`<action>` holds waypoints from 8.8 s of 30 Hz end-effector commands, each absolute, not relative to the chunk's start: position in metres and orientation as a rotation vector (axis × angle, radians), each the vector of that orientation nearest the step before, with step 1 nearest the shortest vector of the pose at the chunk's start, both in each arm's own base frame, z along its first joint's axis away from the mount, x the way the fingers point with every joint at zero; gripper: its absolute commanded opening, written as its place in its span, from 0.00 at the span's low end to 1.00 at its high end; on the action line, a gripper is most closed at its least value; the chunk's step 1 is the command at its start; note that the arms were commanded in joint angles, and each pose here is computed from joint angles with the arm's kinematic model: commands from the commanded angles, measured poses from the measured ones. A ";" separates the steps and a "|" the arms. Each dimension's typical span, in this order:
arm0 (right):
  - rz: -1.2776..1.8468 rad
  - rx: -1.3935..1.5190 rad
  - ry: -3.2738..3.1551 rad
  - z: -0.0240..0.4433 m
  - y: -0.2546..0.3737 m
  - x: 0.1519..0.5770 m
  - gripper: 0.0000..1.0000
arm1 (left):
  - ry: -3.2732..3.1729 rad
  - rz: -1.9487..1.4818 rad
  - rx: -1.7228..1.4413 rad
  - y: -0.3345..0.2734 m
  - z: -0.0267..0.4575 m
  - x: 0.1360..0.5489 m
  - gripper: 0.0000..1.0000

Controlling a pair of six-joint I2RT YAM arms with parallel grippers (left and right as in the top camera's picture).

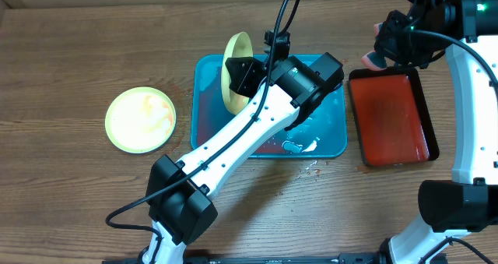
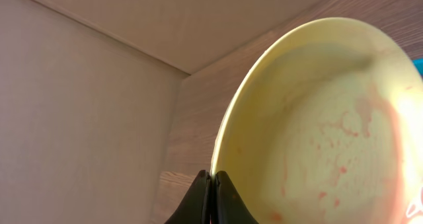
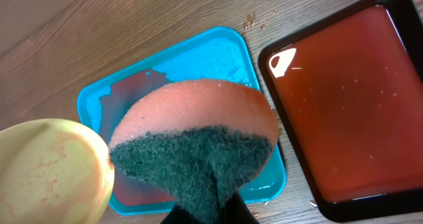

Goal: Clean dirty plates on tray and stack at the side

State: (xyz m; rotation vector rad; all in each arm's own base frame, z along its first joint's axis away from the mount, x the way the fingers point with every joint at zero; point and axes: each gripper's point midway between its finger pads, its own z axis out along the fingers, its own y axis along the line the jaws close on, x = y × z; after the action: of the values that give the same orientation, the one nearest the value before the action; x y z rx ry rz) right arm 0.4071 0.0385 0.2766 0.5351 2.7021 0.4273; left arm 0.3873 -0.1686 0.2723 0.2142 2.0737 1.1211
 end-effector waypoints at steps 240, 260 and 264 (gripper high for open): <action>0.168 -0.118 1.252 0.359 0.032 0.222 1.00 | 2.775 -0.120 0.255 -0.065 0.196 0.489 1.00; 0.162 -0.126 1.126 0.304 0.033 0.213 1.00 | 2.775 -0.120 0.255 -0.065 0.196 0.489 1.00; 0.170 -0.134 1.158 0.289 0.035 0.218 1.00 | 2.775 -0.120 0.256 -0.065 0.196 0.489 1.00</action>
State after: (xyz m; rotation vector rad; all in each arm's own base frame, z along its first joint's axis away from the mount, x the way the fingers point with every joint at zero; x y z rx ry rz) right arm 0.2173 0.0316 0.2960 -0.1261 1.1537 0.1539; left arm 0.4887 -0.0630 0.1855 0.2631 2.8019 -0.1078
